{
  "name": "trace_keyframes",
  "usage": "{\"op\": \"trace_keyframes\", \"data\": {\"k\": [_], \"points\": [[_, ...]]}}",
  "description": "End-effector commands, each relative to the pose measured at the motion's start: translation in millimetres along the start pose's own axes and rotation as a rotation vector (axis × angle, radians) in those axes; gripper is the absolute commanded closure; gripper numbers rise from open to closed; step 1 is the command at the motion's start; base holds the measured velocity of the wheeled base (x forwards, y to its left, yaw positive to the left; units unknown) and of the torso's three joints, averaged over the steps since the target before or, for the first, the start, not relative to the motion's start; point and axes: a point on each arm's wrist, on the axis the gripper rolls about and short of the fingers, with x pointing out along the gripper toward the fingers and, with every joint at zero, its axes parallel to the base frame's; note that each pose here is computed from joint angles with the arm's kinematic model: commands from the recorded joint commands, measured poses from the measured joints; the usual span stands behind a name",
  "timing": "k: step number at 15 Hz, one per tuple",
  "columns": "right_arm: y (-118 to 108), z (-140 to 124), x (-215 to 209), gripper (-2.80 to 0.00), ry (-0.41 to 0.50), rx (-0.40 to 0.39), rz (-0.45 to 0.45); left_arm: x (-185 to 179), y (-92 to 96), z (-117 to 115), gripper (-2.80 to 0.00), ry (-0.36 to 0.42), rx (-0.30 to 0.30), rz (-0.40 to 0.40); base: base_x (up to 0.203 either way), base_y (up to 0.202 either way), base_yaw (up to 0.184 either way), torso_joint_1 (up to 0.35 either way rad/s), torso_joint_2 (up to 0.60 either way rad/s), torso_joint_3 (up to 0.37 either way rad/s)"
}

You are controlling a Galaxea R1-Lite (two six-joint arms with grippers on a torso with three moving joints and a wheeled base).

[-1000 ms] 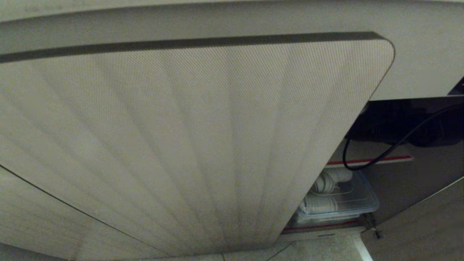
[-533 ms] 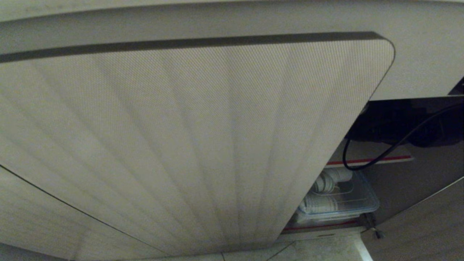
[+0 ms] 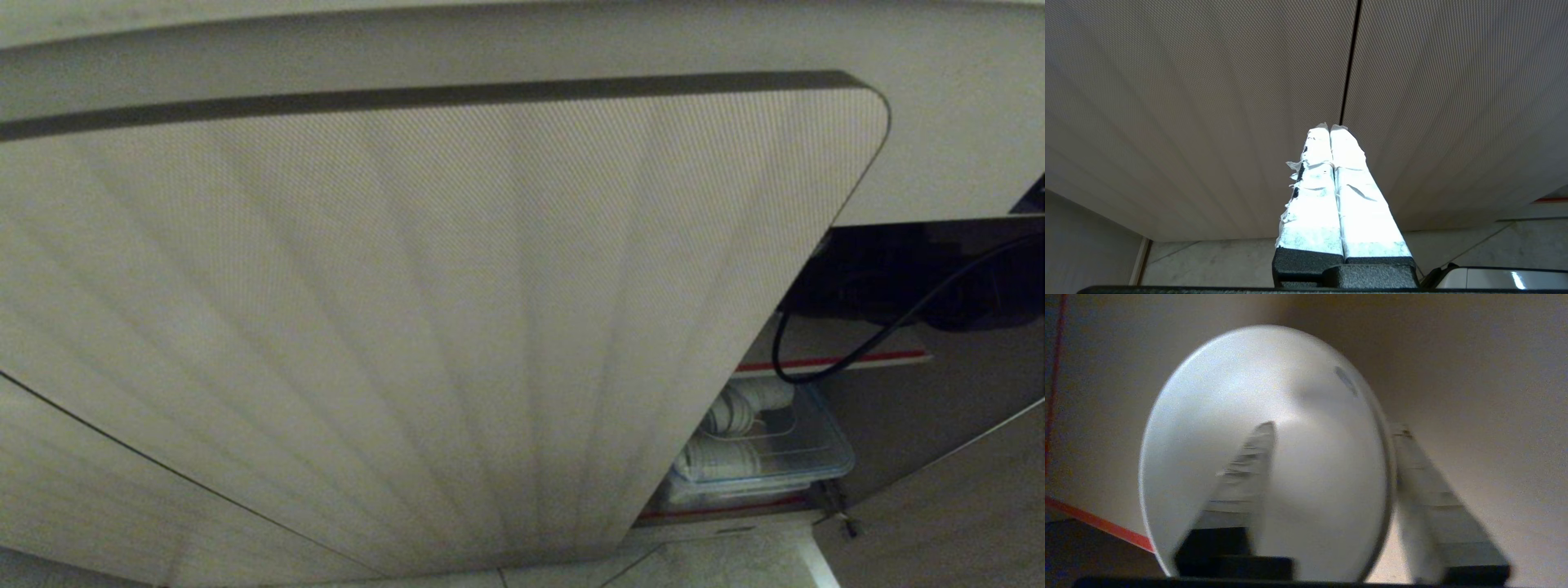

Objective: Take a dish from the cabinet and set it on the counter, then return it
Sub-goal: Take the bowl from the cabinet

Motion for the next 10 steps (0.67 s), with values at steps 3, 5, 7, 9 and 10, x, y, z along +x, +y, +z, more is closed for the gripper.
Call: {"op": "trace_keyframes", "data": {"k": [3, 5, 7, 9, 10], "points": [[2.2, 2.3, -3.0, 0.0, -0.011, -0.004, 0.004, 0.0, 0.0, 0.0, 0.0, 0.0, 0.0, 0.001, 0.0, 0.0, 0.0, 0.0, 0.0, 0.0], [1.8, 3.3, -3.1, 0.0, -0.025, -0.01, 0.006, 0.0, 0.0, 0.0, 0.0, 0.0, 0.0, 0.001, 0.0, 0.0, 0.0, 0.0, 0.0, 0.0], [1.8, 2.9, -3.5, 0.0, -0.024, -0.009, 0.005, 0.0, 0.0, 0.0, 0.0, 0.0, 0.0, 0.001, 0.0, 0.0, 0.0, 0.0, 0.0, 0.0], [2.1, 3.2, -3.9, 0.0, -0.025, -0.01, 0.006, 0.0, 0.0, 0.0, 0.0, 0.0, 0.0, 0.001, 0.0, 0.0, 0.0, 0.0, 0.0, 0.0], [2.3, 3.5, -4.1, 0.0, -0.027, -0.011, 0.007, 0.0, 0.0, 0.0, 0.0, 0.0, 0.0, 0.001, 0.0, 0.0, 0.0, 0.0, 0.0, 0.0]]}}
